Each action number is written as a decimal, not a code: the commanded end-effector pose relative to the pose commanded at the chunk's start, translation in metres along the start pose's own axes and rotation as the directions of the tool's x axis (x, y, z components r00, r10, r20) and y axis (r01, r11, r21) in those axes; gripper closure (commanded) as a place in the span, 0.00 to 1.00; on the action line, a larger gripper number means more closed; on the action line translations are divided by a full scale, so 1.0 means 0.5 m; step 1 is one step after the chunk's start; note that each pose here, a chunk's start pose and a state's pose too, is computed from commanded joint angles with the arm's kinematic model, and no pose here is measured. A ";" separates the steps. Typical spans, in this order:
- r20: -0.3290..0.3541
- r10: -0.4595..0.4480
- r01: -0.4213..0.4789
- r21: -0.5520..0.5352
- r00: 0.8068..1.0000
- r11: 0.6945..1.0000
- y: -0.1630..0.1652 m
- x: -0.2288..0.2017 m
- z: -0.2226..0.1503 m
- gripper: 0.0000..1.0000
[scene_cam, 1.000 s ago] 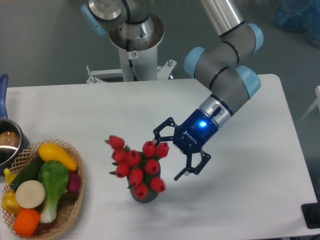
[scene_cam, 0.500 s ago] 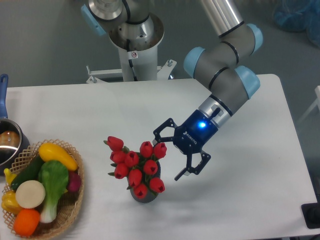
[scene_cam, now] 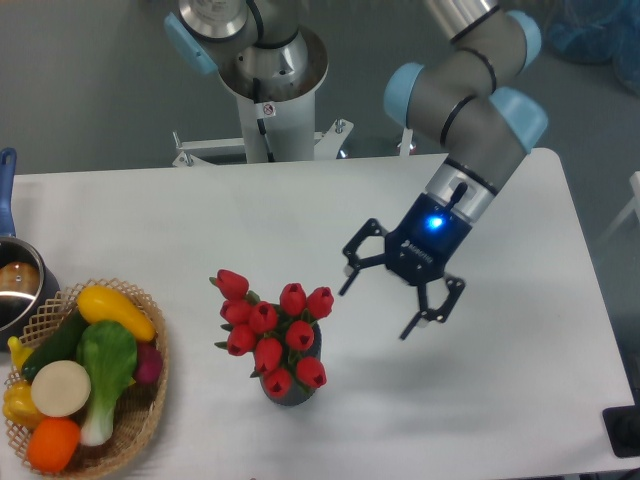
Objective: Insert the flowers into the vase
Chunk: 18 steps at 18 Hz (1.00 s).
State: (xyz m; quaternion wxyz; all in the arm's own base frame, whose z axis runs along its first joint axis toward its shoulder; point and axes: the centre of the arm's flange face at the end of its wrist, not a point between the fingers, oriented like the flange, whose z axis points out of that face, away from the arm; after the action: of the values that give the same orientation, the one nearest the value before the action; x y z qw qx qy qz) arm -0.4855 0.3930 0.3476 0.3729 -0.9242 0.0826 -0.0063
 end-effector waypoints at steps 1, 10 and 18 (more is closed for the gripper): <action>0.021 0.024 -0.023 -0.057 0.999 0.998 0.009 -0.004 -0.008 0.00; 0.125 0.193 -0.122 -0.430 0.973 0.894 0.059 -0.080 -0.092 0.00; 0.144 0.199 -0.071 -0.612 0.969 0.788 0.106 -0.132 -0.120 0.00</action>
State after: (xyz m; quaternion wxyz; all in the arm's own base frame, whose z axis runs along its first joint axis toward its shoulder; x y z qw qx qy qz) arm -0.5627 0.3248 0.3575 0.0659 -0.9820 0.1084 0.1401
